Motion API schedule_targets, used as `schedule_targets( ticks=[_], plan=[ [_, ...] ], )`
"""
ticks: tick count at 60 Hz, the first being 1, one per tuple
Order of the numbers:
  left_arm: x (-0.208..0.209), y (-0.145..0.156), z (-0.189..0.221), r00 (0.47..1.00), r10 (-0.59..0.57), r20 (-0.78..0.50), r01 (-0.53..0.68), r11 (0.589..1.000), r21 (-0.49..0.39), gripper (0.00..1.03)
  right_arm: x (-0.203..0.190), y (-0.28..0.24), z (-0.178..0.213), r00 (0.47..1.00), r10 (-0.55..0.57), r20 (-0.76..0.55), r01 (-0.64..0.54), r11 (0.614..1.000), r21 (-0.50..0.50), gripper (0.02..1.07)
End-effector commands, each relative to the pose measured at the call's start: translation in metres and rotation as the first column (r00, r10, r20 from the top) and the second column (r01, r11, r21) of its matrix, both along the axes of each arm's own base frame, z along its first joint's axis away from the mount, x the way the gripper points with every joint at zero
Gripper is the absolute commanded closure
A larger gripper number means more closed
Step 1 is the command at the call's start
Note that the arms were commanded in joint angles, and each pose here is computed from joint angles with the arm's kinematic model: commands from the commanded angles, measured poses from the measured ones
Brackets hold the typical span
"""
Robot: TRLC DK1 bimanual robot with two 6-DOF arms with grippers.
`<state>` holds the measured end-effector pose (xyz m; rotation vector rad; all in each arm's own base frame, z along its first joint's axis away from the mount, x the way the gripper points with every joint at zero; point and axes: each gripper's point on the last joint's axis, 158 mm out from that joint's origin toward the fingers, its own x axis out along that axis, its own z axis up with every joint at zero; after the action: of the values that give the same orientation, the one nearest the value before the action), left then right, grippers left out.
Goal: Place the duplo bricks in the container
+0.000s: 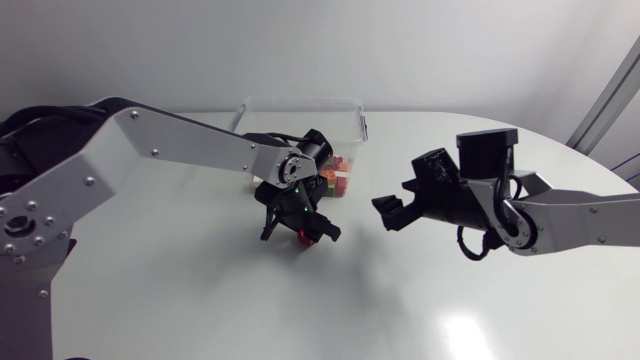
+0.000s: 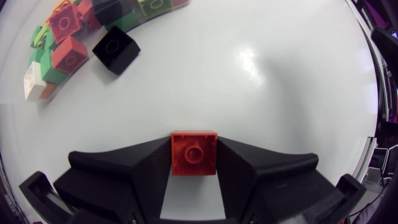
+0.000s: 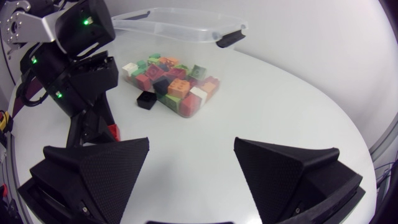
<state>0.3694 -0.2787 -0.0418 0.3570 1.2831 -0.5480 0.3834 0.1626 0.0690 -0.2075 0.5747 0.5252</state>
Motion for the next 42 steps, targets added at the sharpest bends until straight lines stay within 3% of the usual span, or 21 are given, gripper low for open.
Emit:
schedule_targets(
  ticks=[1,18,42],
  plan=[
    [-0.015,0.016,-0.013,0.998,0.039,-0.053,-0.037,0.999,0.028,0.76,-0.010,0.011,-0.015,0.999,0.033,-0.008,-0.033,0.999,-0.031,0.08],
    [-0.020,0.044,0.008,0.998,0.059,-0.030,-0.059,0.998,0.005,0.76,-0.010,0.040,-0.033,0.998,0.064,0.013,-0.062,0.994,-0.089,0.07],
    [-0.012,0.084,0.057,0.990,0.109,0.085,-0.104,0.993,-0.060,0.76,0.002,0.086,-0.078,0.996,0.063,-0.069,-0.070,0.991,-0.112,0.08]
  ],
)
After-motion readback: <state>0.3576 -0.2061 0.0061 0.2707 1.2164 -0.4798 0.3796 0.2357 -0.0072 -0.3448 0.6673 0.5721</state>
